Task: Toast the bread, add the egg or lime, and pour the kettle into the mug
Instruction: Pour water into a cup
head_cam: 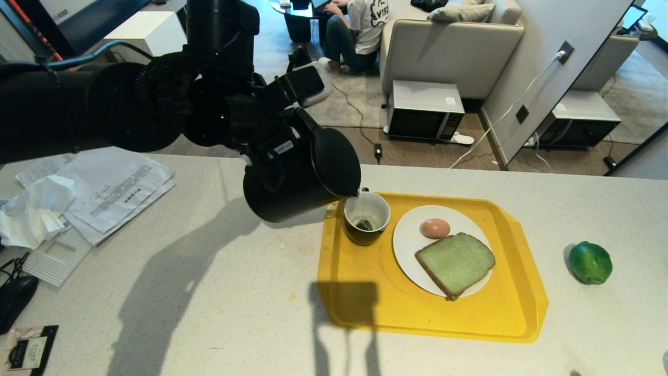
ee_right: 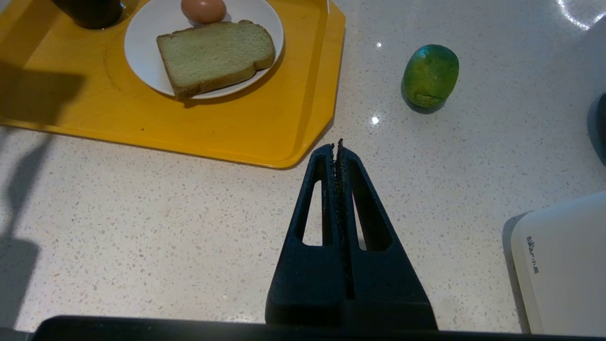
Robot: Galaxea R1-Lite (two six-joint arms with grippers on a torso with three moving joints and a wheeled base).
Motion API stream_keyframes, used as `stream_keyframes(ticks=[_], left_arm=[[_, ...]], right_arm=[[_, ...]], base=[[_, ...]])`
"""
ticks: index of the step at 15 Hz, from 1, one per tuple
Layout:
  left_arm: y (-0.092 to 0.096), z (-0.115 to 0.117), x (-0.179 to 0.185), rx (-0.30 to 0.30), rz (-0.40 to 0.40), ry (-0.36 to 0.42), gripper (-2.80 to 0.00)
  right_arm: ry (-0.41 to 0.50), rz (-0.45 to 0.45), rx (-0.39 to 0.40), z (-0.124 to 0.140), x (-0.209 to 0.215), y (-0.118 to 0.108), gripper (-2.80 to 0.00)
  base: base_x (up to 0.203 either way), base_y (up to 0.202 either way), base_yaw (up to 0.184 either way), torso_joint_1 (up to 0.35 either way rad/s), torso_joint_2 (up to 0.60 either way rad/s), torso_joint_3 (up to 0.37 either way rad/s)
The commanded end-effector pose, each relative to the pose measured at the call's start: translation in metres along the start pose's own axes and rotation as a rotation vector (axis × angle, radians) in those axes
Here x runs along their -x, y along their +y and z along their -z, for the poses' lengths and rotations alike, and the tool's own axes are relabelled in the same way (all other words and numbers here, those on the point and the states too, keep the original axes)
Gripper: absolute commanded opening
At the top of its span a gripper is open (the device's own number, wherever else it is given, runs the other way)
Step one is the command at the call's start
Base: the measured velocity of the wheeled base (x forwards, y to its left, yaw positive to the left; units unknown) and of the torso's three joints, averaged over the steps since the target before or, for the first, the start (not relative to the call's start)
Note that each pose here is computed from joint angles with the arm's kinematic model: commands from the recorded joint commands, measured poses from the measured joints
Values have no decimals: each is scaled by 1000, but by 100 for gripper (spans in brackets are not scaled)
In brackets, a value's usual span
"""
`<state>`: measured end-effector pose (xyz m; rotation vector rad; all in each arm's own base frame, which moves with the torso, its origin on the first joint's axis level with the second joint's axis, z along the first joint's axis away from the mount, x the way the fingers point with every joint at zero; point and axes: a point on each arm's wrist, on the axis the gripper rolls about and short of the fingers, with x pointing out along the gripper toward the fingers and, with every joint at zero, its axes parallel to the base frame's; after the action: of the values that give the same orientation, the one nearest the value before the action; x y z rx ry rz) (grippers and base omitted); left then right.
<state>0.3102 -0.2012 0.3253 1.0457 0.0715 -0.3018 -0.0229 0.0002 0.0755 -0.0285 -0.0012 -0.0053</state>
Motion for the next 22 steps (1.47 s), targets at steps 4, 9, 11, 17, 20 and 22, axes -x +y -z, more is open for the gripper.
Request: stream_keyframes(ticks=[4, 9, 11, 17, 20, 22], left_arm=[[-5, -3, -13, -68, -23, 35, -280], [-10, -14, -24, -115, -48, 43, -280], [-13, -16, -25, -151, -45, 44, -280], [-19, -20, -28, -189, -40, 47, -280], [-19, -21, -29, -235, -46, 55, -280], [-19, -21, -28, -262, -51, 65, -280]], right_arm=[[1, -1, 1, 0, 0, 0, -280], [1, -1, 1, 0, 0, 0, -280], [1, -1, 1, 0, 0, 0, -280], [1, -1, 1, 0, 0, 0, -280], [1, -1, 1, 0, 0, 0, -280], [1, -1, 1, 0, 0, 0, -280]], base=[[0, 0, 0, 0, 0, 0], [0, 0, 0, 0, 0, 0], [0, 0, 0, 0, 0, 0], [0, 0, 0, 0, 0, 0], [0, 0, 0, 0, 0, 0], [0, 0, 0, 0, 0, 0]])
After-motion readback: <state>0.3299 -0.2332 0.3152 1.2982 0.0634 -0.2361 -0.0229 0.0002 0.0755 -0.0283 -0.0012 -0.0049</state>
